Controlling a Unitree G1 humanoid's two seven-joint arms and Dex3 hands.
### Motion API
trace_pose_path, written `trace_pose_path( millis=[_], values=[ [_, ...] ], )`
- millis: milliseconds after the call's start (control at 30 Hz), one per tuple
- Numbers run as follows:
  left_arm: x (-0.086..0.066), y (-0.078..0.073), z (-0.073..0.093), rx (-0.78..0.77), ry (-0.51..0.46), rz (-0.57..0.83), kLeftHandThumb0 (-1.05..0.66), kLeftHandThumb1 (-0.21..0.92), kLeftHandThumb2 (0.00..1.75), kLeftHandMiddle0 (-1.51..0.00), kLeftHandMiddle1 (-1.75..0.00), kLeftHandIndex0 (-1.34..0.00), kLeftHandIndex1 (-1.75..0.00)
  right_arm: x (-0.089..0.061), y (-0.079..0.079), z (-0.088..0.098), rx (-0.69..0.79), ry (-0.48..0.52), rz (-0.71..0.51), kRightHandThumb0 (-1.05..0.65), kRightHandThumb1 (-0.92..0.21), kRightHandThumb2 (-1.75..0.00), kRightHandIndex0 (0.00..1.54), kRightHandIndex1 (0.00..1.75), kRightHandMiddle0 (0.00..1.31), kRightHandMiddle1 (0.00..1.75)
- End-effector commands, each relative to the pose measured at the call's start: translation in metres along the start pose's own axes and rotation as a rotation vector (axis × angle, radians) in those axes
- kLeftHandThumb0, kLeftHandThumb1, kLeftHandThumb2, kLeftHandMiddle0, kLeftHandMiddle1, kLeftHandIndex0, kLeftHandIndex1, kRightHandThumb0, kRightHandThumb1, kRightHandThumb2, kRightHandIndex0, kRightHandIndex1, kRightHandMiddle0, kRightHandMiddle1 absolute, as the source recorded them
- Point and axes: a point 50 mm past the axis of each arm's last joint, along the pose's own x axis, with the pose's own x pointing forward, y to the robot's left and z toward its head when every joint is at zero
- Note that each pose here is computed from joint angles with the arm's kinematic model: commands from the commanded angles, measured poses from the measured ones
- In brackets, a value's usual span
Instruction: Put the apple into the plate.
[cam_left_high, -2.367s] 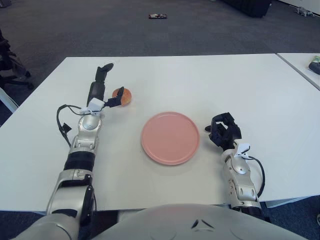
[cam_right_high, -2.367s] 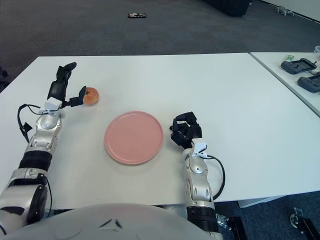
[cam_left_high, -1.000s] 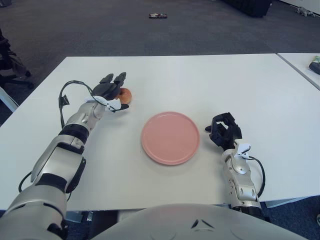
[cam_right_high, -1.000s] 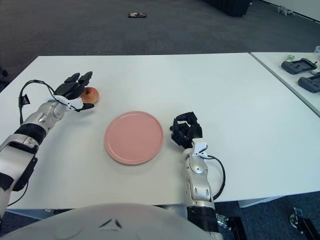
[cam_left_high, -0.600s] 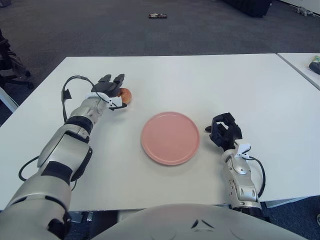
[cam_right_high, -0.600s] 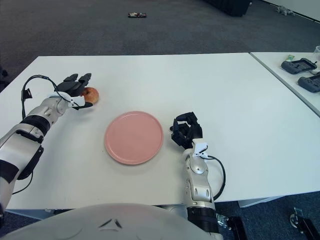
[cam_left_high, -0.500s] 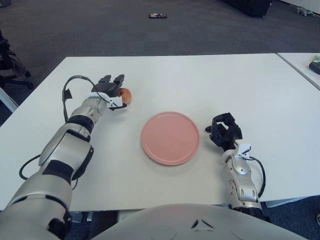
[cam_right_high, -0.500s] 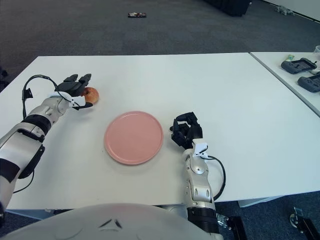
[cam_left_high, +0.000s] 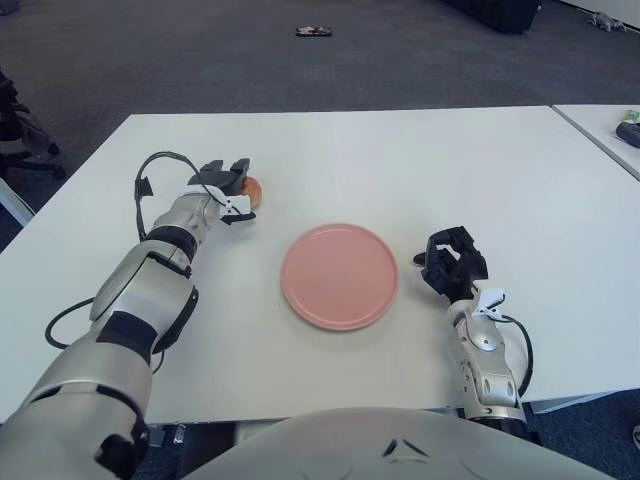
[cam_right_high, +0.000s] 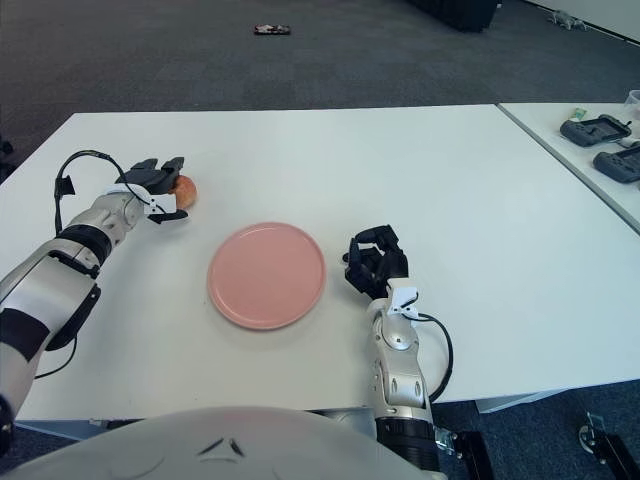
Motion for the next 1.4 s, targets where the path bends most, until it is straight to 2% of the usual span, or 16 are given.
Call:
trace_pose_path(
  millis=[0,633,1033,1233,1300,1367],
  values=[
    [0.002,0.006,0.001,0.013,0.015,-0.041,-1.01,0.73,0.65,0.0,0.0,0.0,0.0,0.0,0.0,0.002,0.007,-0.005,-0.008,-0.4,-0.59,-0.98,0.62,1.39,0.4,1.75],
    [0.004,0.002,0.007,0.022,0.045,-0.152,-0.99,0.74,0.67,0.0,0.0,0.0,-0.07,-0.003,0.0,0.003,0.008,-0.014,-0.016,-0.4,-0.57,-1.01,0.62,1.4,0.41,1.75],
    [0.005,-0.003,0.012,0.07,0.04,-0.198,-1.02,0.83,0.62,-0.01,-0.01,0.0,-0.25,-0.004,-0.001,0.003,0.003,-0.009,-0.026,-0.4,-0.59,-0.98,0.62,1.39,0.39,1.75],
    [0.005,-0.006,0.013,0.081,0.024,-0.204,-1.01,0.89,0.51,0.0,-0.31,0.0,-0.63,-0.004,-0.002,0.003,0.006,-0.01,-0.032,-0.4,-0.6,-0.97,0.61,1.39,0.39,1.75],
    [0.004,-0.007,0.013,0.079,0.016,-0.202,-1.0,0.85,0.51,0.0,-0.59,0.0,-0.93,-0.004,-0.002,0.003,0.006,-0.012,-0.033,-0.4,-0.6,-0.97,0.62,1.39,0.39,1.75],
    [0.004,-0.008,0.014,0.08,0.009,-0.195,-0.98,0.81,0.55,0.0,-0.81,0.0,-1.1,-0.004,-0.001,0.004,0.004,-0.014,-0.033,-0.4,-0.59,-0.98,0.62,1.39,0.39,1.75]
  ],
)
